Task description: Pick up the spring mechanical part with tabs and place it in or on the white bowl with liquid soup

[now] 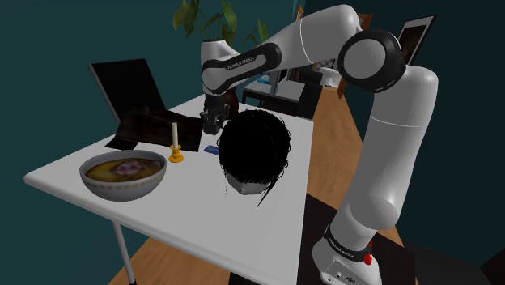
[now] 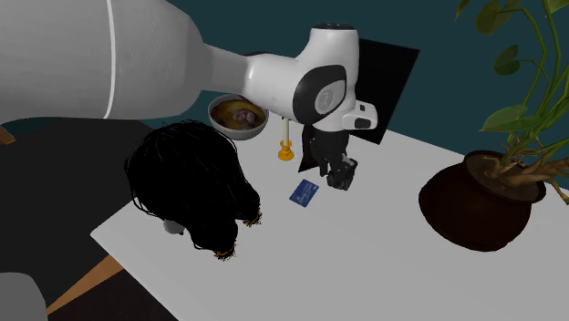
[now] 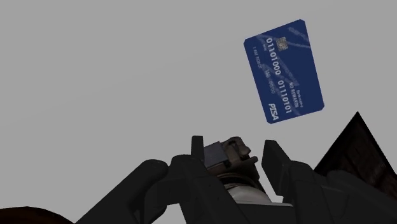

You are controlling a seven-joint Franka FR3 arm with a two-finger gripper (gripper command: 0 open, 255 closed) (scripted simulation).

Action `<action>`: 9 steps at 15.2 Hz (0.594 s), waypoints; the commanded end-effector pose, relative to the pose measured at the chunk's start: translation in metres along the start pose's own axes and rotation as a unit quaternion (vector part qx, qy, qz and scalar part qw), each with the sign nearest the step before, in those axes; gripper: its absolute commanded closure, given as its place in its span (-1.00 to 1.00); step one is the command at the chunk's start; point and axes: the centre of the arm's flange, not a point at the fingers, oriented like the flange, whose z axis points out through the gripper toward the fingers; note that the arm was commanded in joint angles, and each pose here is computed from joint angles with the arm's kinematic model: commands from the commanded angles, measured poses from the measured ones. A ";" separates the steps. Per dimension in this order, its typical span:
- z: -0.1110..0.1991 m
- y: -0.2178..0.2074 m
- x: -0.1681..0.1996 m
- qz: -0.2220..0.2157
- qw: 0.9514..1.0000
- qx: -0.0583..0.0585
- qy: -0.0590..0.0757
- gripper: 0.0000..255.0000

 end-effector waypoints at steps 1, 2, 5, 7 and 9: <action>-0.010 0.001 0.001 0.000 1.000 0.000 0.000 1.00; -0.016 0.002 0.001 0.000 1.000 0.000 0.000 1.00; -0.031 0.004 0.002 0.000 1.000 0.000 0.000 1.00; -0.042 0.006 0.002 0.000 1.000 0.000 0.000 1.00; -0.052 0.007 0.002 0.000 1.000 0.000 0.000 1.00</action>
